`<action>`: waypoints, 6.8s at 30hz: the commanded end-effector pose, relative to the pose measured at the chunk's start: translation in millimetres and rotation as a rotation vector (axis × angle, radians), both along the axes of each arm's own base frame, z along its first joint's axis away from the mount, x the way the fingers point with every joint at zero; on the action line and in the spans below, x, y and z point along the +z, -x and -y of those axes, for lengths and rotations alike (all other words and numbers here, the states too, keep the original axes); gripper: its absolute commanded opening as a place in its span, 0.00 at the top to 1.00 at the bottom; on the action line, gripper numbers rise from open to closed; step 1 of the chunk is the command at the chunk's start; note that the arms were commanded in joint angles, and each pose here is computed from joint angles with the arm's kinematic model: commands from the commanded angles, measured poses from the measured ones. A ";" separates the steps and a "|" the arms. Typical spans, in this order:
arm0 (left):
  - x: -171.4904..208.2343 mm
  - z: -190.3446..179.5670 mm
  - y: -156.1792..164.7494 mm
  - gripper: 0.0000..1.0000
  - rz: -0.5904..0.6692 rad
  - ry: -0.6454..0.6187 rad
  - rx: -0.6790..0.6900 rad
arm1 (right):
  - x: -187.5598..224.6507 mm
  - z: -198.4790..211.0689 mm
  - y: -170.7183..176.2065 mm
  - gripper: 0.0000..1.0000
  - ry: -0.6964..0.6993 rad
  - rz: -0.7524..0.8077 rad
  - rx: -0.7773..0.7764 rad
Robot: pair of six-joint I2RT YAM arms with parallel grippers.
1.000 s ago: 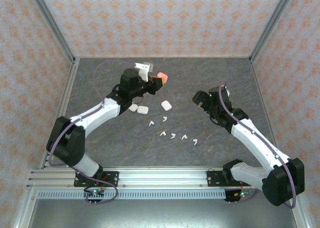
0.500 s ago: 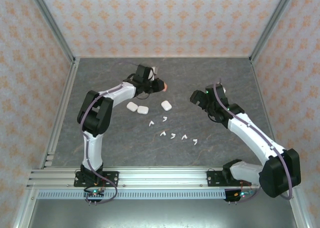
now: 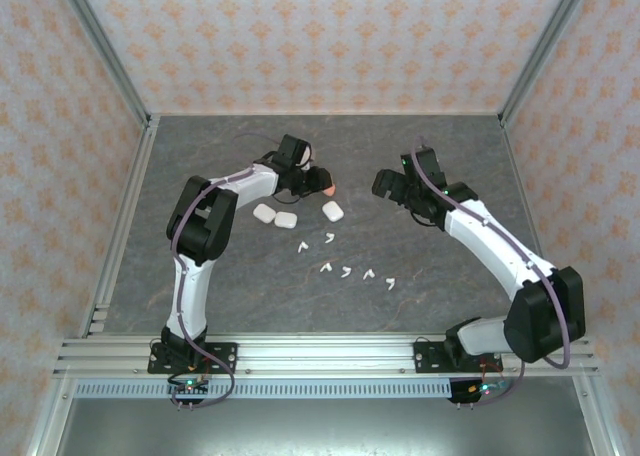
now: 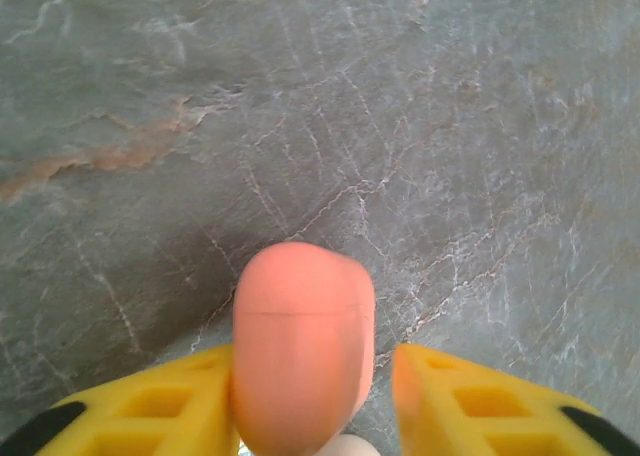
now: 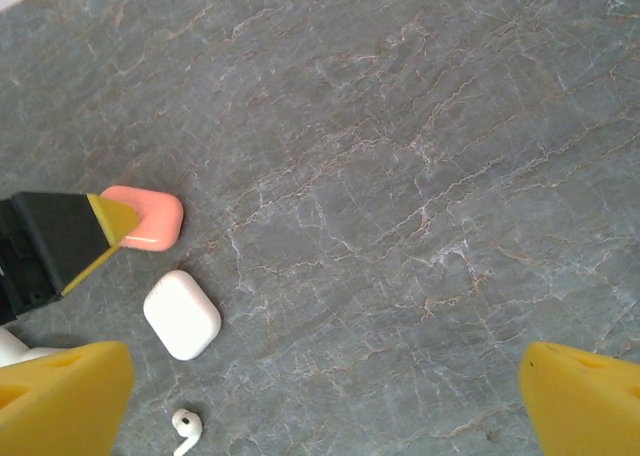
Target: Insert the wireless bluetooth earbuds into the charging case
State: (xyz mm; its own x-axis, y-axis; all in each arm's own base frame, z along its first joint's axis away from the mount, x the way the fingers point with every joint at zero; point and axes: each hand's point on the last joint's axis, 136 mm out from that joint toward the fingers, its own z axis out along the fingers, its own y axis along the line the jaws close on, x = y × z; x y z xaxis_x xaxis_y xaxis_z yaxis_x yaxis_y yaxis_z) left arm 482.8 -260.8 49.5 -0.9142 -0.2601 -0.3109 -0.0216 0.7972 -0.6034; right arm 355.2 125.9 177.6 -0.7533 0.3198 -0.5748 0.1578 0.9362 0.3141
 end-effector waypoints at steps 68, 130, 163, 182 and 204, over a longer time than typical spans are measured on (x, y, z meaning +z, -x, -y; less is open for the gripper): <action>246.5 -180.4 163.7 0.00 0.765 -0.126 0.334 | -121.6 -157.6 -37.9 0.58 0.432 -0.288 0.781; 274.9 9.0 192.6 0.42 0.675 0.412 -0.400 | 158.9 -156.7 82.9 0.63 0.904 0.847 1.479; 277.5 26.3 200.6 0.80 0.688 0.426 -0.449 | 158.6 -156.0 95.6 0.61 0.829 0.836 1.496; 270.9 -5.2 212.1 1.00 1.146 0.100 -0.483 | 184.0 -128.1 146.0 0.01 0.262 0.721 1.311; 284.4 12.3 234.2 1.00 1.286 0.020 -0.673 | 199.3 -144.0 96.5 0.04 0.298 0.800 1.159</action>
